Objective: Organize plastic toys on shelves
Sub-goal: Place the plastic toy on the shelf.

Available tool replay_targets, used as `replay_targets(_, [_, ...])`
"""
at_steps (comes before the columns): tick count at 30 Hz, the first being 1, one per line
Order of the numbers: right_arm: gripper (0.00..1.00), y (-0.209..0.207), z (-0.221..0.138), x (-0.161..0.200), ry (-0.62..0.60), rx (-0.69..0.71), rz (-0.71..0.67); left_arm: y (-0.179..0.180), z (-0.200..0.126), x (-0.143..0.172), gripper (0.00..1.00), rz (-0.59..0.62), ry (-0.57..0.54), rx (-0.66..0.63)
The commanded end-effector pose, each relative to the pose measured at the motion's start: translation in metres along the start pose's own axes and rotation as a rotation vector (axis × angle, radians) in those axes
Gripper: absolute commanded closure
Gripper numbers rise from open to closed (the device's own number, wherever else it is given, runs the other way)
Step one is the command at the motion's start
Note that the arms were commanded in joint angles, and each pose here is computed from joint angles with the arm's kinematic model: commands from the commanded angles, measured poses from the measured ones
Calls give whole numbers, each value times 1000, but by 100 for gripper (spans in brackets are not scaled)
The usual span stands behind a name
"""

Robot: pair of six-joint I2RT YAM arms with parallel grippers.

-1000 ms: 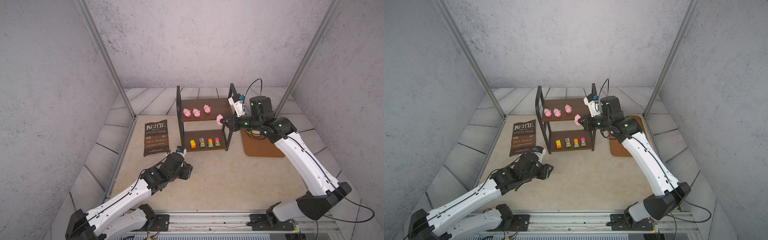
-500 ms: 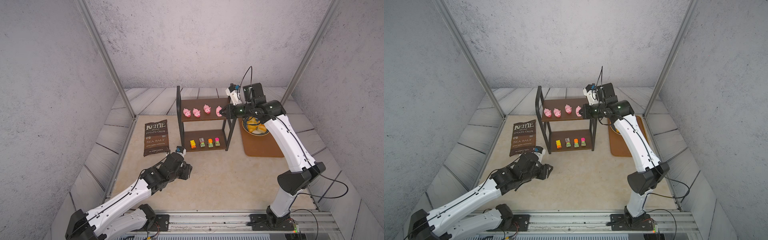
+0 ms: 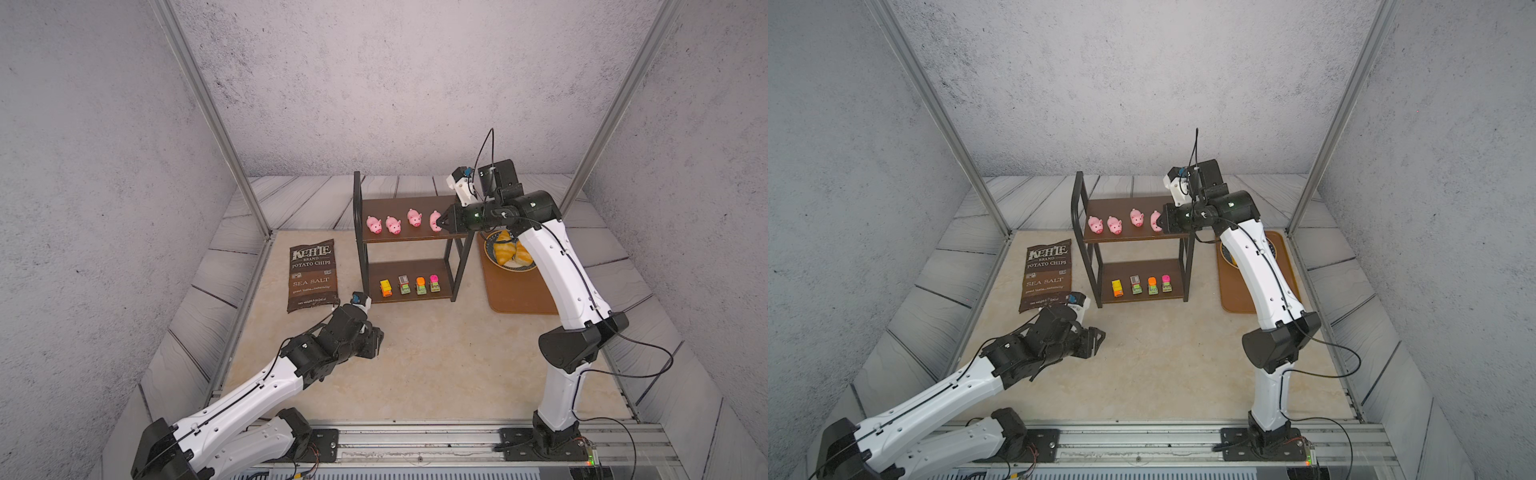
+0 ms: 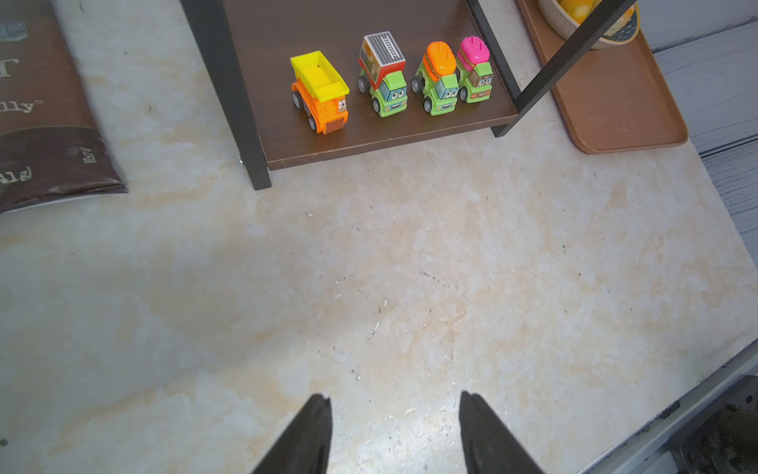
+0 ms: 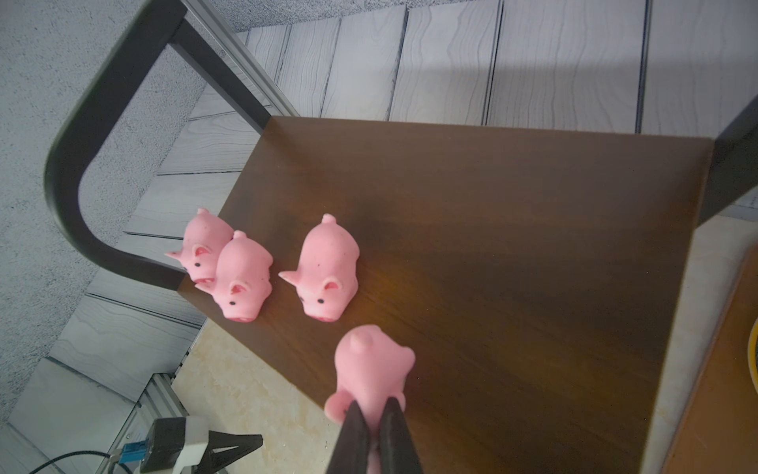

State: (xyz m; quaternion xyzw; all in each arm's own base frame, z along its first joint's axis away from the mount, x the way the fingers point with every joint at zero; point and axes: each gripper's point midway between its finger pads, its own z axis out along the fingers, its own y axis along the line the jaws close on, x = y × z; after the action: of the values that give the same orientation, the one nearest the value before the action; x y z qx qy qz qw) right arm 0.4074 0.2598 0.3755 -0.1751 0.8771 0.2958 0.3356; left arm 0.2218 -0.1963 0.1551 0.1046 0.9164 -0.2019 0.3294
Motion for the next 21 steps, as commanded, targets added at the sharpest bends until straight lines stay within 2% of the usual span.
replay_targets(1, [100,-12,13,5,35,26,9,5,2,4,44,6,15,-13])
replay_targets(16, [90,-22,23,7,52,60,16,6,4,4,44,5,17,-14])
replay_targets(21, [79,-27,25,5,50,84,19,6,3,4,44,5,16,-13])
